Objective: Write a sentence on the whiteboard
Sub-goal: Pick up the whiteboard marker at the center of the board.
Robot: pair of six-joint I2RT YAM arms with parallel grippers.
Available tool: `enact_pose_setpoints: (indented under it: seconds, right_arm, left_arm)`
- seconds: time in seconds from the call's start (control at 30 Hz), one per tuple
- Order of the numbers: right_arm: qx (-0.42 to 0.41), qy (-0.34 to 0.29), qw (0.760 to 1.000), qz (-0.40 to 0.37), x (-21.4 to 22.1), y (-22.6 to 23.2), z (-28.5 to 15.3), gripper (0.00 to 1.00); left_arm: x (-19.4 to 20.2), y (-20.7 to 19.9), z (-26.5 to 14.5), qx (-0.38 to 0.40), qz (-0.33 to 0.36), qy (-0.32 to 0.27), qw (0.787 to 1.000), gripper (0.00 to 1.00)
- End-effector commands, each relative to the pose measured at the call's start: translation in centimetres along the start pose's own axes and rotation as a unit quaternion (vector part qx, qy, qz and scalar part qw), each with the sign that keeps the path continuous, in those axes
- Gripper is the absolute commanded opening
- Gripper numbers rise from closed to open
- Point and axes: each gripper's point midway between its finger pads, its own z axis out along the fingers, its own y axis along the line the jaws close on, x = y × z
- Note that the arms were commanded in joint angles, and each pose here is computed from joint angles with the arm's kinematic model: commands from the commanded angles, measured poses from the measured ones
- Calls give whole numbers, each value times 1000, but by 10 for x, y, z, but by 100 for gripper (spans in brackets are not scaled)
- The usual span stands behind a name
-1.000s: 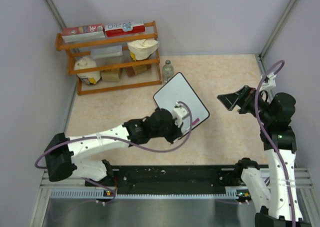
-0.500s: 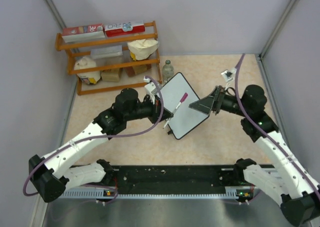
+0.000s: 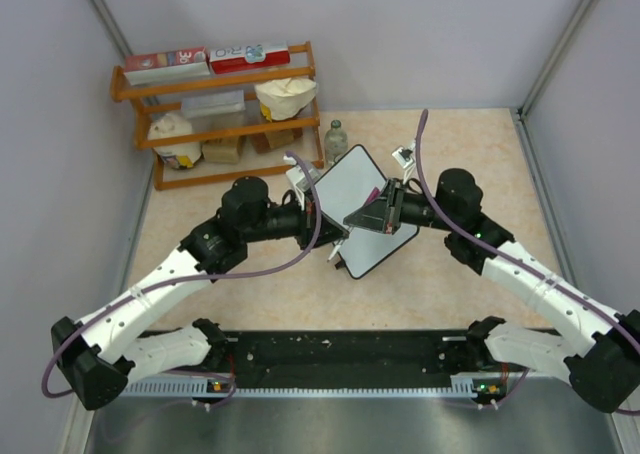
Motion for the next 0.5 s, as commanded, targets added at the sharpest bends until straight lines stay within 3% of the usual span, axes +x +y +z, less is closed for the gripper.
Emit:
enact_pose_setpoints:
  seconds: [0.0,0.03,0.1,0.13,0.17,0.27,0.47]
  right_arm:
    - [-19,-30,999,-27,-14,17,0,0]
    - [-16,-35,999,-28,-14,17,-3,0]
    - [-6,-46,999,-28,-16,15,-5,0]
    - [-6,-52,998,-30,-17,17,-8,0]
    - [2,-62,998,-30,-20,15,-9,0]
    - [10,-82,996,-32,-24,15,-14,0]
    - [18,-93,995,-34,-26,16,-19,0]
  left_arm:
    - [-19,-11,-9,11,18,-40,999,0]
    - [-18,-10,-10,6,17,-40,999,0]
    - [-20,-6,-11,-11,12,-45,999,11]
    - [-20,-5,-12,-13,11,-45,999,18]
    - [-20,-4,-12,-15,10,-45,999,35]
    - [-15,-2,-8,-11,3,-34,999,50]
    - [-1,1,5,10,-3,-8,1000,61]
